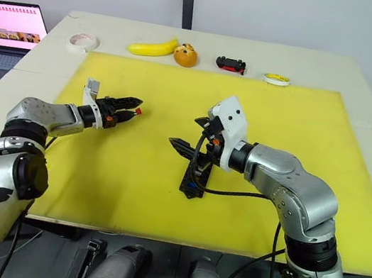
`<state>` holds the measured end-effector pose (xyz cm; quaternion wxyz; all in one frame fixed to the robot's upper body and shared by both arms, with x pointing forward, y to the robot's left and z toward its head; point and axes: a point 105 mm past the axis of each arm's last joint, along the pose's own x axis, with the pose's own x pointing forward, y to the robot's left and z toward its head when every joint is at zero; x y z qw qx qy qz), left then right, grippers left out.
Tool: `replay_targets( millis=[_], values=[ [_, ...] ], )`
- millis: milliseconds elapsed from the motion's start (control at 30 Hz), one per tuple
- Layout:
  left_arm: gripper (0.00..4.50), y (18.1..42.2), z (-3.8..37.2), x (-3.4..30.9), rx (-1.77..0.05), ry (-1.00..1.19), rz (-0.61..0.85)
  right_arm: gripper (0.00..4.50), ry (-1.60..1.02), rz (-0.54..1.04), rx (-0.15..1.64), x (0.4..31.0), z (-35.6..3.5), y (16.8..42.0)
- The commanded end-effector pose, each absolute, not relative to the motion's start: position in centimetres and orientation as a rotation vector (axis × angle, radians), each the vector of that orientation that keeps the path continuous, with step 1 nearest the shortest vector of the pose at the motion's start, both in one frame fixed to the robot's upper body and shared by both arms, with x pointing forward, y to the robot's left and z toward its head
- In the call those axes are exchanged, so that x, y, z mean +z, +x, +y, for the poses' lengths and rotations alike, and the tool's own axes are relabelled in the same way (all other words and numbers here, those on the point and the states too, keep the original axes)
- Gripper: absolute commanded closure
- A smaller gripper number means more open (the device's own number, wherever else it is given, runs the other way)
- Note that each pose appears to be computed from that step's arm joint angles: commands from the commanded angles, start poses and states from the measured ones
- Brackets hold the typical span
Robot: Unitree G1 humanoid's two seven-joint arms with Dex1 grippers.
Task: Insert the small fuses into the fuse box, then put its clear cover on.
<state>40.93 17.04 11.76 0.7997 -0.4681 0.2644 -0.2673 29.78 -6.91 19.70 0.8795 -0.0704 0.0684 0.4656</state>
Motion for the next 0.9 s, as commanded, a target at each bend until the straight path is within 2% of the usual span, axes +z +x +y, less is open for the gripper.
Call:
replay_targets(
  millis=[33,133,367,533,667,900],
  values=[
    [3.18,40.6,16.0,9.9,-0.551,-1.022,0.628,0.00,-0.175,0.103,0.979,20.6,-6.7,29.5],
    [4.44,40.7,16.0,9.8,-0.544,-1.012,0.623,0.00,-0.175,0.105,0.978,20.6,-6.8,29.6],
    [4.44,40.8,17.3,10.6,-0.532,-1.017,0.592,0.00,-0.180,0.112,0.979,20.6,-7.1,29.4],
    [4.44,40.3,17.8,14.3,-0.633,-0.980,0.545,0.00,-0.138,0.113,0.988,20.9,-7.1,29.1],
    [4.44,38.5,17.4,18.5,-0.784,-0.927,0.496,0.00,-0.038,0.095,1.001,21.6,-6.9,28.8],
    [4.44,34.9,15.1,23.7,-1.011,-0.852,0.395,0.00,0.173,0.043,1.005,23.4,-6.2,29.0]
  ],
)
